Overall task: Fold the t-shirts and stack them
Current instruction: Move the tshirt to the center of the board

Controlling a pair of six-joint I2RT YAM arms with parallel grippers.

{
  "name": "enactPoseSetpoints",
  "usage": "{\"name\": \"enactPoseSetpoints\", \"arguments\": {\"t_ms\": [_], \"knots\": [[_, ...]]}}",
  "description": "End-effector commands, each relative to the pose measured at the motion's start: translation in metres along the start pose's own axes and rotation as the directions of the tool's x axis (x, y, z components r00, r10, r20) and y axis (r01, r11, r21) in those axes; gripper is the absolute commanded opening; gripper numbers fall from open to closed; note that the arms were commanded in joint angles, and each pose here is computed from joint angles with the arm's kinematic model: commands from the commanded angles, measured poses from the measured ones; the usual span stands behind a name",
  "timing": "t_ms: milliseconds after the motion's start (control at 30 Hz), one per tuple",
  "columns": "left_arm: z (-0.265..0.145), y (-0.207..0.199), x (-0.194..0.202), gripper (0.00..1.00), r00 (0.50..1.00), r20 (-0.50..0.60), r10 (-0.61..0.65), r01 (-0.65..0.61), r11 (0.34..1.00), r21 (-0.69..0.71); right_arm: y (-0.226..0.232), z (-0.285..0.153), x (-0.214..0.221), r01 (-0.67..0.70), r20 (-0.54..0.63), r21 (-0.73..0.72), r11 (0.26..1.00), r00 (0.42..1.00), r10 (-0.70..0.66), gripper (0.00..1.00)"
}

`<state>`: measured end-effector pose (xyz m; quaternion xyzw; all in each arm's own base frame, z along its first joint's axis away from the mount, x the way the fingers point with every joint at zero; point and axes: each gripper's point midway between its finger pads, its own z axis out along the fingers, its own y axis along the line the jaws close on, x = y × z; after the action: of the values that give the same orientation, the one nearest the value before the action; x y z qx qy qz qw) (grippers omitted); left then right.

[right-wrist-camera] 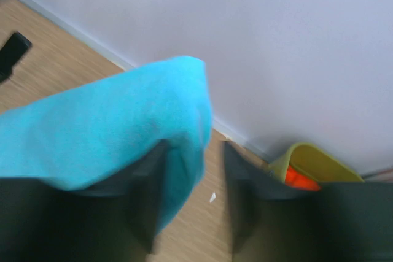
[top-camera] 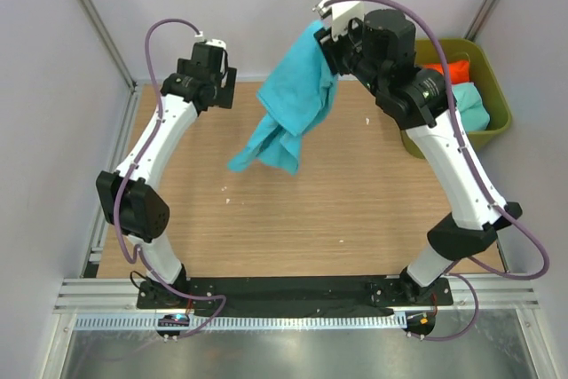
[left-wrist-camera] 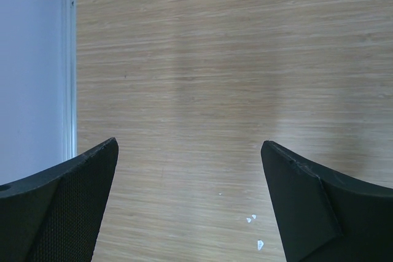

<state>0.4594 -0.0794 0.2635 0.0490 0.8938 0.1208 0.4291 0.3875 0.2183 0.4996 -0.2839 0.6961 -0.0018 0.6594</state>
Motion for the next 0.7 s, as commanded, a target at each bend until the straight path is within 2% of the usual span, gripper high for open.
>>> {"name": "enactPoseSetpoints", "arguments": {"t_ms": [0,33,67,100,167,200,300,333,400,467,500,533,567,667], "knots": [[-0.016,0.014,-0.014,0.99,0.997,0.067,-0.028,0.03,0.999,-0.026,0.001,0.0,0.032,-0.01,-0.062,0.035,0.999,0.998,0.012,0.62],[-0.015,0.012,-0.011,1.0,0.998,0.055,-0.022,0.023,1.0,-0.019,0.002,0.004,0.053,0.011,-0.123,0.058,0.998,0.992,-0.004,0.72],[-0.015,0.009,-0.008,1.0,0.999,0.047,-0.021,0.021,1.0,0.001,0.01,0.013,0.085,0.041,-0.206,0.065,0.997,0.978,-0.027,0.78],[-0.015,0.004,-0.001,1.0,1.0,0.021,-0.013,0.013,1.0,0.021,0.009,0.014,0.099,0.063,-0.239,0.084,0.994,0.97,-0.041,0.82],[-0.019,-0.002,0.009,1.0,1.0,-0.01,-0.001,0.002,0.997,0.073,0.004,0.015,0.126,0.125,-0.306,0.142,0.982,0.949,-0.076,0.87],[-0.024,-0.016,0.019,0.99,0.999,-0.043,0.015,-0.008,0.988,0.157,0.0,0.012,0.129,0.135,-0.313,0.154,0.979,0.946,-0.081,0.89],[-0.045,-0.037,0.052,0.99,0.989,-0.119,0.093,-0.049,0.944,0.327,0.001,0.007,0.127,0.118,-0.307,0.147,0.982,0.949,-0.068,0.86],[-0.056,-0.048,0.064,0.98,0.983,-0.136,0.125,-0.058,0.908,0.415,0.003,0.004,0.122,0.092,-0.29,0.14,0.986,0.956,-0.047,0.86],[-0.074,-0.062,0.09,0.94,0.958,-0.168,0.234,-0.109,0.832,0.544,0.02,0.001,0.123,0.069,-0.286,0.034,0.997,0.956,-0.057,0.81],[-0.08,-0.062,0.11,0.92,0.922,-0.153,0.355,-0.196,0.771,0.606,0.042,-0.002,0.13,0.052,-0.297,-0.099,0.994,0.951,-0.08,0.78],[-0.083,-0.061,0.128,0.91,0.895,-0.181,0.408,-0.211,0.743,0.635,0.051,-0.002,0.133,0.036,-0.306,-0.133,0.99,0.949,-0.076,0.78],[-0.082,-0.057,0.134,0.9,0.874,-0.165,0.458,-0.257,0.722,0.642,0.058,-0.005,0.137,0.015,-0.323,-0.17,0.985,0.944,-0.07,0.78],[-0.084,-0.055,0.142,0.9,0.858,-0.171,0.485,-0.271,0.708,0.652,0.069,-0.006,0.138,-0.029,-0.323,-0.206,0.978,0.946,-0.04,0.79],[-0.094,-0.057,0.175,0.89,0.784,-0.167,0.598,-0.298,0.598,0.744,0.079,-0.007,0.137,-0.048,-0.318,-0.259,0.965,0.947,-0.038,0.8]]}}
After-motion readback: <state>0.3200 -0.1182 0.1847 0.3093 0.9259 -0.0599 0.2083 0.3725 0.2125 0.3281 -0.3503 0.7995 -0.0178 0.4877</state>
